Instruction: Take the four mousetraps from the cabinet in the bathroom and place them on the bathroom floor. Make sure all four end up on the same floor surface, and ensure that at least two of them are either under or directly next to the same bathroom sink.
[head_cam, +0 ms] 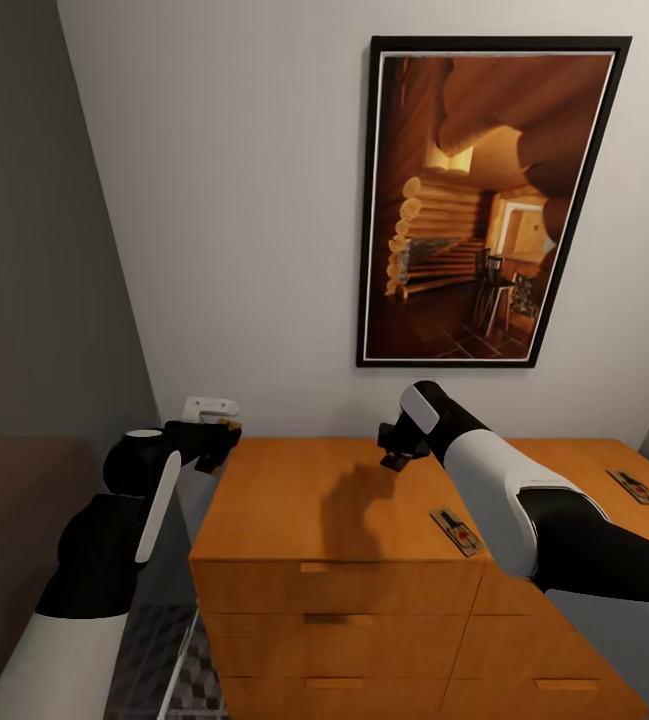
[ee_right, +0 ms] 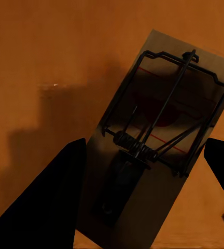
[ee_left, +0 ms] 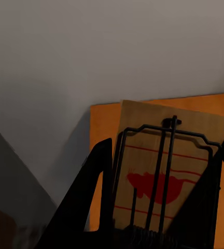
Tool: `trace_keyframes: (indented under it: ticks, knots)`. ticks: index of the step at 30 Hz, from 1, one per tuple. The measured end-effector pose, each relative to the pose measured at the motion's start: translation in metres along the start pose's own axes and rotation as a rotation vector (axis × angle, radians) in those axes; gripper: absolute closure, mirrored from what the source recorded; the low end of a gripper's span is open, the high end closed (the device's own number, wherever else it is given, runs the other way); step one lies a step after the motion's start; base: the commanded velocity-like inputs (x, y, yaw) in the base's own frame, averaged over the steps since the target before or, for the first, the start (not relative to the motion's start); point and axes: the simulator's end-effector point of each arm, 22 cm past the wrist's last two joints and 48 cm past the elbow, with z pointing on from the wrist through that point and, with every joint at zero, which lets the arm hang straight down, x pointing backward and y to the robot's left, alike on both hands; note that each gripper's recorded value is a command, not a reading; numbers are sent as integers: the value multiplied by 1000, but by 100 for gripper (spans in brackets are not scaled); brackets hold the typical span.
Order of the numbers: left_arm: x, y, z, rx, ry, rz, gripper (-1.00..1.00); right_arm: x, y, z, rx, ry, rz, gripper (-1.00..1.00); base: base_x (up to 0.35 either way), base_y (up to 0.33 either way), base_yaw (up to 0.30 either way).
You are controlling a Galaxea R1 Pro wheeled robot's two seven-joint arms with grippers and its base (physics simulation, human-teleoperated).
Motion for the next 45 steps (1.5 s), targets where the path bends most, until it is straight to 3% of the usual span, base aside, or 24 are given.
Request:
trace_keyframes:
  ticks: [10, 45]
  knots:
    - [0, -1, 0, 2, 0, -1, 100, 0, -1, 0, 0, 1, 0, 100, -58, 0, 0]
    - [-34, 3, -23, -7, 7, 3, 100, -17, 8, -42, -10, -7, -4, 100, -2, 0, 0]
